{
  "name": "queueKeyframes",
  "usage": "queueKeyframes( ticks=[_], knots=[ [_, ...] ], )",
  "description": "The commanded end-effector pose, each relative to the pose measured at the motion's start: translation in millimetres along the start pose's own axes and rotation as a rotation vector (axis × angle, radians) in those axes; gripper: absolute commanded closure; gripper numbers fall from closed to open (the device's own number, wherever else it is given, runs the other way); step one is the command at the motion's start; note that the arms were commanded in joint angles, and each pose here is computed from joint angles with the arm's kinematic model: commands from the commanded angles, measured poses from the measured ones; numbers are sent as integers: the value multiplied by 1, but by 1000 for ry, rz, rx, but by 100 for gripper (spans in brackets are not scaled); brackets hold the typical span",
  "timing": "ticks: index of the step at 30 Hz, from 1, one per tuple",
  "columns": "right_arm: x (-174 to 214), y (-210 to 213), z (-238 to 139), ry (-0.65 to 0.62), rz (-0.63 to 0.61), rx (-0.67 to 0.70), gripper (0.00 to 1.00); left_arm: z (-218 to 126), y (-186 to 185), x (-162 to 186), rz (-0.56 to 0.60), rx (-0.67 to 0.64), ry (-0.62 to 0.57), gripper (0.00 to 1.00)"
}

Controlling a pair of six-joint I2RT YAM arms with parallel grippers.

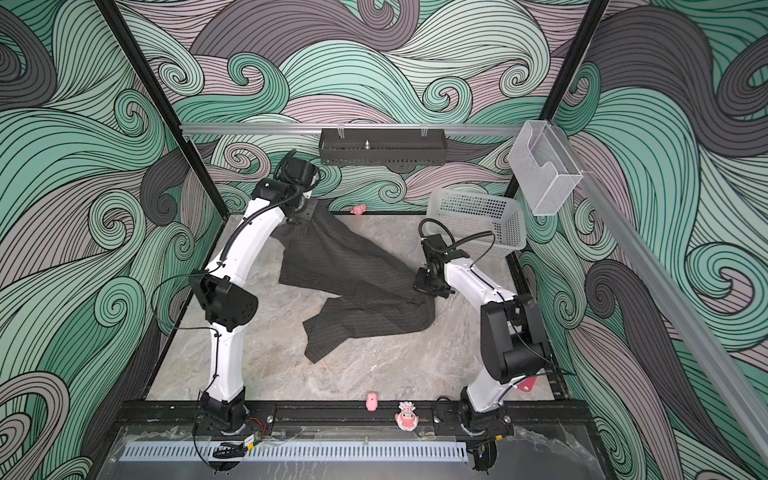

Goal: Fold and stack the long sleeve shirts

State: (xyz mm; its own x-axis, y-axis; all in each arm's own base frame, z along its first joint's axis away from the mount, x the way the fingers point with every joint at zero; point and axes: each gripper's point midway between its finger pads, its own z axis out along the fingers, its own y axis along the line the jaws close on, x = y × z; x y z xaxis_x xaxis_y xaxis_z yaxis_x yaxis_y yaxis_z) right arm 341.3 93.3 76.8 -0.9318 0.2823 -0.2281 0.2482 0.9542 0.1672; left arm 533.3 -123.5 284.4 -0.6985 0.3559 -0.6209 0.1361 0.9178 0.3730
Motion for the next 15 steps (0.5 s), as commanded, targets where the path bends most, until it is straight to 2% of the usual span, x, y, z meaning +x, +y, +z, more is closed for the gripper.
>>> queueKeyframes(
  ticks=[1, 2, 4, 6, 8, 11, 15],
  knots=[
    [-1, -10, -11, -12, 0, 34, 100, 47, -11, 29, 61, 35, 133, 99],
    [-2, -11, -13, -14, -2, 39, 100, 57, -9, 27, 42, 32, 130, 96],
    [-5, -12, -16, -24, 5, 42, 100, 74, -7, 24, -2, 33, 112, 85],
    [-11, -12, -19, -39, 17, 42, 100, 83, -3, 19, -62, 51, 88, 60],
    [-16, -13, -22, -54, 30, 47, 100, 79, 6, 14, -107, 47, 67, 45],
    [-25, -12, -24, -76, 39, 55, 100, 51, 29, 4, -169, 6, 22, 35],
    [-35, -5, -25, -85, 46, 43, 100, 3, 51, 6, -238, 28, -63, 35]
  ],
)
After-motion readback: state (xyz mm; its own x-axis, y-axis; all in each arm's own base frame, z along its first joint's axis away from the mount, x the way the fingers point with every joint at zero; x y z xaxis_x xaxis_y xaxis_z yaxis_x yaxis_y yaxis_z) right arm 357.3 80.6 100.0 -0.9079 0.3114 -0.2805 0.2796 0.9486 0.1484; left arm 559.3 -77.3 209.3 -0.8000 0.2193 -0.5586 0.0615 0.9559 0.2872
